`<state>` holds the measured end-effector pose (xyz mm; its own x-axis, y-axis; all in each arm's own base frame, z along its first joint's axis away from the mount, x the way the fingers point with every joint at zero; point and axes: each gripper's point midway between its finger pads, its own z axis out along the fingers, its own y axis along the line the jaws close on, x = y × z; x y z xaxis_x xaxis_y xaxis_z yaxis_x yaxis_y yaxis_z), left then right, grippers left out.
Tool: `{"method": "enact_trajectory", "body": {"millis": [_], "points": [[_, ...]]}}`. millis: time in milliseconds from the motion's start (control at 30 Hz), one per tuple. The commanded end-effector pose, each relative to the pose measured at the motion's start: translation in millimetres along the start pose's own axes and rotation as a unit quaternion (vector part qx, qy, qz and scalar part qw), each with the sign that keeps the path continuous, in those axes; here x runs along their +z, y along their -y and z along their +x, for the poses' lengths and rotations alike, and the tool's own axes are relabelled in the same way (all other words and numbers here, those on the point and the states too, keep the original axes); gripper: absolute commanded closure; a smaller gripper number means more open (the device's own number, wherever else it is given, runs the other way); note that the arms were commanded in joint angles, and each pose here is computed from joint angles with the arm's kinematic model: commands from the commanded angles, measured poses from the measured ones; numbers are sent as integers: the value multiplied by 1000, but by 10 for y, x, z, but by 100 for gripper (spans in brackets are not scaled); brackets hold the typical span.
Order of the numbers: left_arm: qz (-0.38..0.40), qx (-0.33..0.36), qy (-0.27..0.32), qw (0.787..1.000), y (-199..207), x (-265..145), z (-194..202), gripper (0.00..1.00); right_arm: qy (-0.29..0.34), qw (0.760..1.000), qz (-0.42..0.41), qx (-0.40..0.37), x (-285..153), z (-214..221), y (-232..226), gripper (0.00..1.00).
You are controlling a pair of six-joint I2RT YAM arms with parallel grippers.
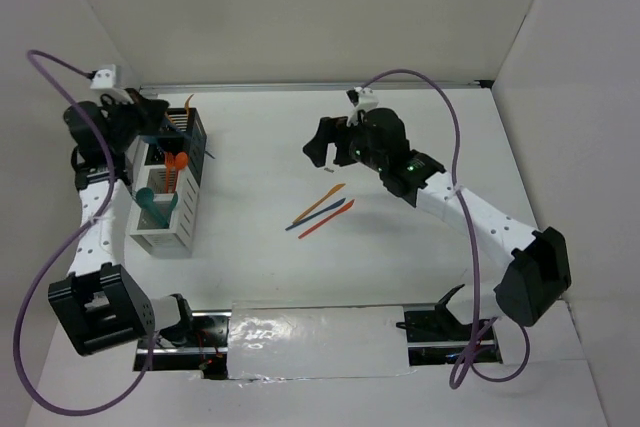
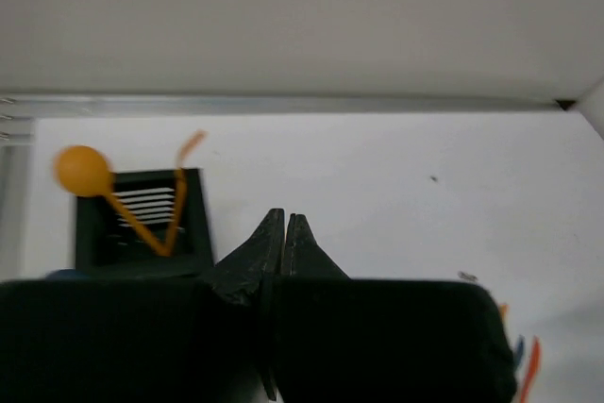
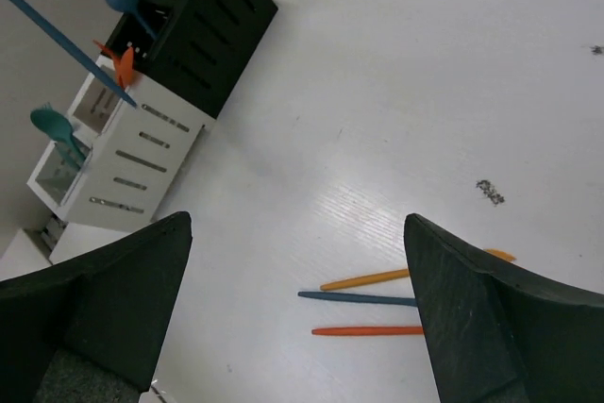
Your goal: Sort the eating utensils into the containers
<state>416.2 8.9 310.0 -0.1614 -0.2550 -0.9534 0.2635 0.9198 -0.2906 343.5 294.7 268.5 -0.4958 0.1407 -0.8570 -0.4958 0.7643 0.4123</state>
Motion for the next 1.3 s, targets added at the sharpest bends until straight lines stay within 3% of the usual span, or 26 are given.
{"method": "enact_trajectory", "body": {"millis": [0, 133, 233, 533, 1033, 1100, 1167, 1267], "points": [[-32, 89, 87, 992, -254, -257, -658, 100, -4, 999, 34, 13, 0, 194, 198, 0], [-89, 178, 106, 974, -647, -310, -928, 100, -16, 997, 73, 11, 121, 369, 416, 0], [-118, 208, 104, 965, -882, -294, -1046, 100, -24, 994, 103, 6, 178, 427, 556, 0], [-153, 199, 121, 960, -1298, -231, -1031, 100, -31, 994, 106, 10, 259, 490, 682, 0], [-95, 228, 62, 967, -1378, 23, -232, 95, -37, 988, 139, 52, 346, 615, 876, 0], [-78, 233, 57, 968, -1299, 69, -183, 90, -33, 988, 137, 57, 359, 602, 860, 0], [-76, 222, 54, 971, -1299, 82, -143, 62, -32, 988, 141, 59, 362, 633, 889, 0], [-74, 210, 48, 974, -1273, 62, -139, 42, -42, 986, 150, 61, 366, 694, 946, 0]]}}
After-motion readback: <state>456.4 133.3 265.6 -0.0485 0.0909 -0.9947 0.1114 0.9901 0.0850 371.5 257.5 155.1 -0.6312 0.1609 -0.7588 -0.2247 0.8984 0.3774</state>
